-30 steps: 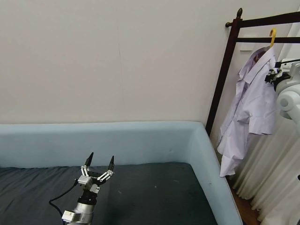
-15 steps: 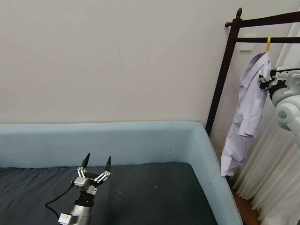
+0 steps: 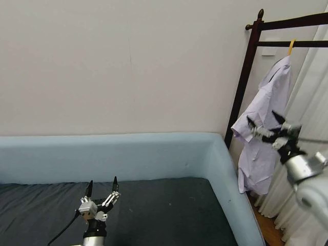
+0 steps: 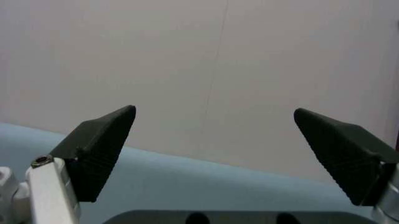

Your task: Pick up the clothes from the sofa and hang them on the clothes hanger.

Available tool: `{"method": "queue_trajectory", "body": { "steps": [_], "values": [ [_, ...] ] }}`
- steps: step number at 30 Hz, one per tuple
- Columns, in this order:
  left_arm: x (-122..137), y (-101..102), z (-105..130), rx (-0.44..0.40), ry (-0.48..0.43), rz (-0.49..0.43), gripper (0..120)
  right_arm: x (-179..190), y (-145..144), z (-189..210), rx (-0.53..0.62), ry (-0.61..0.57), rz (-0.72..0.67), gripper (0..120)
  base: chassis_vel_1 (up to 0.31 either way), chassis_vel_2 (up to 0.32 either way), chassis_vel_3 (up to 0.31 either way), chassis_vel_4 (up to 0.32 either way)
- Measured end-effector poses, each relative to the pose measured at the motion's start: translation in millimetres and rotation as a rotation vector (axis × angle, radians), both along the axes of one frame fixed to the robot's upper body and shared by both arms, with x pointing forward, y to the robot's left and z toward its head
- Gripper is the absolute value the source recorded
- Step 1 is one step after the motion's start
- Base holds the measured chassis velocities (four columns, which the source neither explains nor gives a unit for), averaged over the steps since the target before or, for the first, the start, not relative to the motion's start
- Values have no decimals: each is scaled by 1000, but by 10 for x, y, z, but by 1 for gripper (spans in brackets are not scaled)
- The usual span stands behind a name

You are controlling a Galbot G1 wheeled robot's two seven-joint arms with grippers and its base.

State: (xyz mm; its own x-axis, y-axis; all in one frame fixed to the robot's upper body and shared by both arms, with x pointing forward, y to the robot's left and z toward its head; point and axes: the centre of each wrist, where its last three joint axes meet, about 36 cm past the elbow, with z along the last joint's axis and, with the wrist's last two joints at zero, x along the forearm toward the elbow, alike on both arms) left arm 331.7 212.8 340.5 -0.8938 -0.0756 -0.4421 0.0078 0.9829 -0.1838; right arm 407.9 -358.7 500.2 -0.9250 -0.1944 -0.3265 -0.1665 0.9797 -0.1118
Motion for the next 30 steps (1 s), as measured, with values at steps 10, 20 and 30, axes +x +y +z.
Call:
{"method": "queue_trajectory", "body": {
  "steps": [10, 20, 30],
  "values": [
    [-554, -314, -264, -77, 96, 60, 100, -827, 613, -1046, 26, 95, -40, 100, 0, 0, 0, 0],
    [-691, -304, -159, -72, 115, 77, 100, -1157, 768, -1327, 59, 139, -45, 100, 0, 0, 0, 0],
    [-687, -301, -156, -73, 116, 76, 100, -1144, 767, -1319, 62, 136, -45, 100, 0, 0, 0, 0]
  ]
}}
